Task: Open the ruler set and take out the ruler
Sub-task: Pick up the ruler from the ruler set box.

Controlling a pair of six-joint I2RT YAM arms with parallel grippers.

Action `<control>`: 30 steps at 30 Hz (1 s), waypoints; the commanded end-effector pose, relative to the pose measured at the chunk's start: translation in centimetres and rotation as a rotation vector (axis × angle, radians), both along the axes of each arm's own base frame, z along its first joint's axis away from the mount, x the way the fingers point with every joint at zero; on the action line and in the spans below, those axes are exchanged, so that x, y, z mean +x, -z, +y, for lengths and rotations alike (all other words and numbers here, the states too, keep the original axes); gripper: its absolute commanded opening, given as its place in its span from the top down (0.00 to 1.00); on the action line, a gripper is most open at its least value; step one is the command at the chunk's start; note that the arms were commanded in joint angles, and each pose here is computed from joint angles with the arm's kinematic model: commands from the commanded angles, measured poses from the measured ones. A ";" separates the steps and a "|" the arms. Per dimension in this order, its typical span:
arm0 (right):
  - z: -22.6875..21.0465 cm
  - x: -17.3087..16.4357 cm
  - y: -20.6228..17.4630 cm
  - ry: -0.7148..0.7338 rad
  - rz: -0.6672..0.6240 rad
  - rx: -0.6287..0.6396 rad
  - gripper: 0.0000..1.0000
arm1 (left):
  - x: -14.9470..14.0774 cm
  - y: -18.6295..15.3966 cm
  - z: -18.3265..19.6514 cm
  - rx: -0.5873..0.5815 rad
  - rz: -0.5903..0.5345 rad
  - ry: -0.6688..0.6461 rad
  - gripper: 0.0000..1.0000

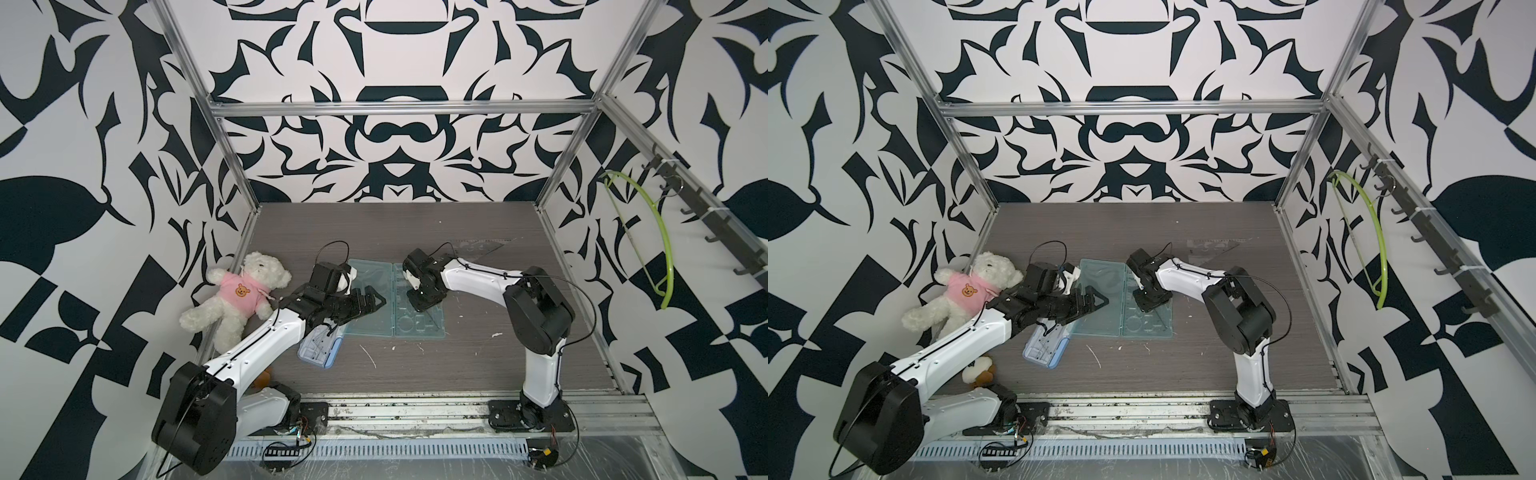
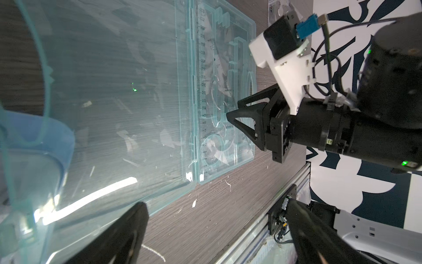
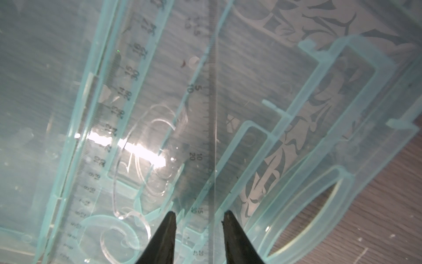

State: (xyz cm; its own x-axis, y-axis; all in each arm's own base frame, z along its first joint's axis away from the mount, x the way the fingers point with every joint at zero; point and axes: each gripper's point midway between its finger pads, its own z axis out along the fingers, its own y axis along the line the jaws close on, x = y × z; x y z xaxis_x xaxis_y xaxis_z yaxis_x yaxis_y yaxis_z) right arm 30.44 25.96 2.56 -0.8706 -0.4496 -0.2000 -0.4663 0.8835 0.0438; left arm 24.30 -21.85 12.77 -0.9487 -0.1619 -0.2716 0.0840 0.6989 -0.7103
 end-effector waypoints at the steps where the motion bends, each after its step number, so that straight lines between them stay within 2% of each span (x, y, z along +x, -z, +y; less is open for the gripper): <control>1: -0.1 0.3 1.8 0.037 -0.023 -0.038 0.64 | 0.7 -0.8 -0.2 -0.008 -0.026 -0.013 0.01; 17: 0.2 -0.6 3.0 0.087 -0.046 -0.019 0.81 | 0.7 -0.8 -0.1 -0.006 -0.024 -0.019 0.01; 30: 0.7 0.5 -0.8 0.101 -0.114 0.022 0.82 | 0.7 -0.7 -0.1 -0.004 -0.021 -0.021 0.01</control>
